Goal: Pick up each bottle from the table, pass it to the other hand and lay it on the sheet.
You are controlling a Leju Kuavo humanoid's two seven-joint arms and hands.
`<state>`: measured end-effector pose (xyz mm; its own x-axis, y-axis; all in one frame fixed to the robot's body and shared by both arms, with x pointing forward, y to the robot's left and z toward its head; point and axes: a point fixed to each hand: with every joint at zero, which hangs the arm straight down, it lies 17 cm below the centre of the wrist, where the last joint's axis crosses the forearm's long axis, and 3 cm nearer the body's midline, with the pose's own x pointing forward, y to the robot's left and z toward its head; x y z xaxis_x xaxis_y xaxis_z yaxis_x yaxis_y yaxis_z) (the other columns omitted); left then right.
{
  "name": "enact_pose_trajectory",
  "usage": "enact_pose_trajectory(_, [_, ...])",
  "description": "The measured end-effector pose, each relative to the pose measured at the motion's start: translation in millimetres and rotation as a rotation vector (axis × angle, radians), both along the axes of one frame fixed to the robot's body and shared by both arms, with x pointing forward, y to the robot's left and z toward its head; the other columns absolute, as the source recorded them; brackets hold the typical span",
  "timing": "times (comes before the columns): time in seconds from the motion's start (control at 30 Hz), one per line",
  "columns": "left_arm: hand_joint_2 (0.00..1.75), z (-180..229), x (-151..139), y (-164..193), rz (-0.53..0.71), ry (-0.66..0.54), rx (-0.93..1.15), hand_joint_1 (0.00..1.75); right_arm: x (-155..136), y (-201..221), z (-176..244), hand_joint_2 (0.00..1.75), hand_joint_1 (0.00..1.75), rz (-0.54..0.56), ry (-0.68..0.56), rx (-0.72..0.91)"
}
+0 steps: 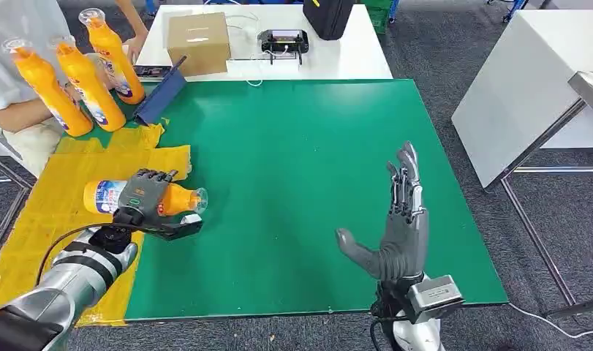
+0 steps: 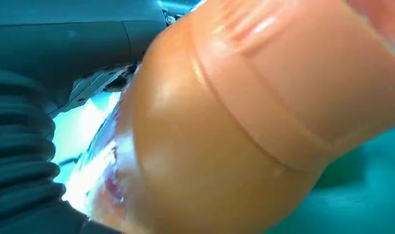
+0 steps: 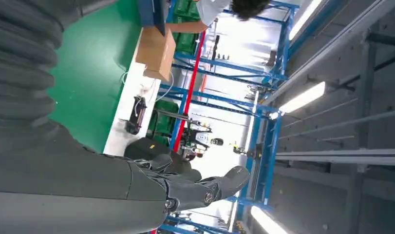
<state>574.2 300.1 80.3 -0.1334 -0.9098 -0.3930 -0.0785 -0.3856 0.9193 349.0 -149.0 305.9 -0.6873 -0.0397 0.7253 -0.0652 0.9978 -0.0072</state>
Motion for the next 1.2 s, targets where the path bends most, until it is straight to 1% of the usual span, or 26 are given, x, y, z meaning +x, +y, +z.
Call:
enact_pose_trajectory(0.17, [1.75, -2.8, -4.3, -7.1, -0.024, -0.001, -0.083, 0.0, 0.9, 0.1, 0.5, 0.0, 0.0, 0.003, -0.001, -0.007])
enact_pose_trajectory(0.2, [1.75, -3.9, -5.6, -8.1, -0.023, -0.002, -0.097, 0.0, 1.1, 0.1, 0.5, 1.75, 0.0, 0.003, -0.001, -0.008])
enact_pose_trajectory(0.3, [1.75, -0.1, -7.9, -11.2, -0.03, -0.031, -0.149, 0.0, 2.9, 0.9, -2.0, 1.75, 0.0, 0.005, 0.01, -0.014])
enact_pose_trajectory(0.4, [1.75, 10.7, -13.0, -18.0, -0.056, -0.095, -0.249, 0.0, 3.8, 1.8, -5.0, 1.75, 0.0, 0.001, 0.015, -0.033])
enact_pose_trajectory(0.5, [1.75, 40.5, -19.3, -29.4, -0.1, -0.202, -0.405, 0.0, 3.0, 1.3, -10.4, 1.75, 0.0, -0.023, 0.018, -0.068])
enact_pose_trajectory(0.53, [1.75, 48.7, -24.3, -41.5, -0.138, -0.227, -0.433, 0.0, 2.2, 0.0, -13.4, 1.75, 0.0, -0.035, 0.022, -0.077])
enact_pose_trajectory(0.6, [1.75, 80.4, -35.1, -51.8, -0.196, -0.322, -0.488, 0.0, 0.3, -3.1, -20.1, 1.75, 0.0, -0.053, 0.036, -0.087])
enact_pose_trajectory(0.67, [1.75, 107.3, -53.9, -62.1, -0.258, -0.406, -0.608, 0.0, -2.8, -6.4, -28.5, 1.75, 0.0, -0.067, 0.054, -0.093])
enact_pose_trajectory(0.73, [1.75, 133.5, -75.1, -59.6, -0.269, -0.504, -0.749, 0.0, -7.7, -11.3, -40.0, 1.75, 0.0, -0.085, 0.077, -0.104])
enact_pose_trajectory(0.8, [1.75, 140.4, -88.4, -57.4, -0.259, -0.532, -0.803, 0.0, -10.4, -13.5, -46.8, 1.75, 0.0, -0.09, 0.093, -0.109])
enact_pose_trajectory(0.83, [1.75, 139.6, -91.7, -53.7, -0.249, -0.51, -0.883, 0.0, -10.9, -13.3, -50.2, 1.75, 0.0, -0.084, 0.105, -0.113])
enact_pose_trajectory(0.87, [1.75, 132.9, -94.1, -55.0, -0.248, -0.451, -0.996, 0.0, -10.8, -12.8, -54.6, 1.75, 0.0, -0.075, 0.124, -0.118])
enact_pose_trajectory(0.9, [1.75, 122.5, -99.1, -61.3, -0.261, -0.351, -1.168, 0.0, -10.5, -13.5, -60.1, 1.75, 0.0, -0.068, 0.146, -0.125])
enact_pose_trajectory(0.93, [1.75, 113.0, -108.5, -68.7, -0.284, -0.263, -1.312, 0.0, -11.3, -15.3, -65.4, 1.75, 0.0, -0.068, 0.161, -0.133])
enact_pose_trajectory(1.03, [1.75, 88.4, -149.6, -101.2, -0.364, -0.059, -1.536, 0.0, -13.9, -23.0, -85.6, 1.75, 0.0, -0.052, 0.235, -0.136])
enact_pose_trajectory(1.07, [0.0, 80.6, -164.5, -112.6, -0.385, 0.006, -1.6, 0.0, -15.2, -27.2, -92.1, 1.75, 0.0, -0.053, 0.258, -0.131])
enact_pose_trajectory(1.1, [0.0, 74.5, -177.2, -120.3, -0.396, 0.05, -1.646, 0.0, -16.6, -30.8, -97.5, 1.75, 0.0, -0.055, 0.275, -0.128])
enact_pose_trajectory(1.13, [0.0, 71.0, -186.0, -125.7, -0.406, 0.079, -1.68, 0.0, -17.5, -33.7, -101.4, 0.0, 0.0, -0.055, 0.288, -0.124])
enact_pose_trajectory(1.2, [0.0, 67.6, -200.3, -138.6, -0.437, 0.144, -1.749, 0.0, -18.2, -38.2, -109.4, 0.0, 0.0, -0.049, 0.319, -0.105])
